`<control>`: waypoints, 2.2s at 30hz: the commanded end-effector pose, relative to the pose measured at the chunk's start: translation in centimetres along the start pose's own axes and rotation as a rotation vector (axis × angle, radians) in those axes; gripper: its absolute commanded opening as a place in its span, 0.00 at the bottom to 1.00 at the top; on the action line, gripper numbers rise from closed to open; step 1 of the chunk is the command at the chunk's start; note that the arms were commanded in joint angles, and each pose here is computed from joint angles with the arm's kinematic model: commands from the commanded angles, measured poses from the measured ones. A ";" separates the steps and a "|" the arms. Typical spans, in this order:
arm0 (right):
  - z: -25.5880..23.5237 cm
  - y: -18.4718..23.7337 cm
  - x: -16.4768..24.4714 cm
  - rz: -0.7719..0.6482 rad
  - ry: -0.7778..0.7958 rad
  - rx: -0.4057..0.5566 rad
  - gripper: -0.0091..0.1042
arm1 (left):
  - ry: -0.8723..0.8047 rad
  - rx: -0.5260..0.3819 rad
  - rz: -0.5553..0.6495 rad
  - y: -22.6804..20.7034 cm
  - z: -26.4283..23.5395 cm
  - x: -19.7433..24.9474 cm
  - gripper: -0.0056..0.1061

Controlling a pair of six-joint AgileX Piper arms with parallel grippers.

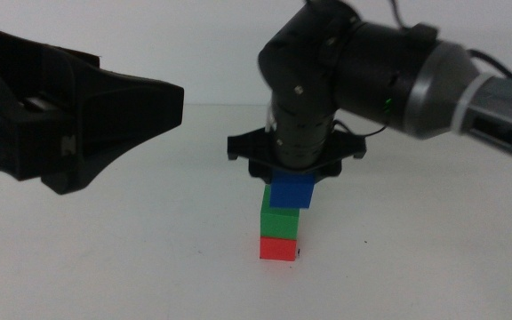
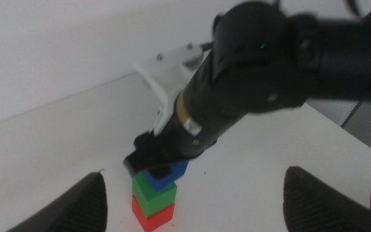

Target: Stack red cubes first, then green, then blue cubes in a specific spot.

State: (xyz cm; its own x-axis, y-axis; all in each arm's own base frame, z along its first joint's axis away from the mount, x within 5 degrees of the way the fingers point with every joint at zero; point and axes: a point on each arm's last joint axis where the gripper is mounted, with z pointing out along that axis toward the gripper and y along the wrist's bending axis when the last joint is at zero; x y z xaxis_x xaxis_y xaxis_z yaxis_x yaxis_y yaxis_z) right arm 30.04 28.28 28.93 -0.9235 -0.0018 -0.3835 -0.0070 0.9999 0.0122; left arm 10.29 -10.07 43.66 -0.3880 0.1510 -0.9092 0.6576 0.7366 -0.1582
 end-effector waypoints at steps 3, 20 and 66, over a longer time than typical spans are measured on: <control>0.7 0.6 0.3 0.021 0.006 0.026 0.24 | -0.001 0.004 0.002 0.0 0.0 0.1 0.89; 2.1 1.3 0.4 0.027 0.020 0.007 0.33 | -0.002 -0.001 0.007 0.0 0.0 0.1 0.89; -16.7 -21.5 6.4 -0.025 -0.609 -0.137 0.90 | -0.017 0.001 0.007 0.0 0.0 0.0 0.89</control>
State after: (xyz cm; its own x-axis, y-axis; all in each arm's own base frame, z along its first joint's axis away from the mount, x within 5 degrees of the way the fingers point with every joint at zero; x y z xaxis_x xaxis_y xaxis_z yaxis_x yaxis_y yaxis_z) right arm 17.81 6.71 41.57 -0.5542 0.0259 -0.8320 -0.1110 0.9883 0.1047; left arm 10.33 -10.05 43.69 -0.3812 0.1525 -0.9118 0.6577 0.7379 -0.1515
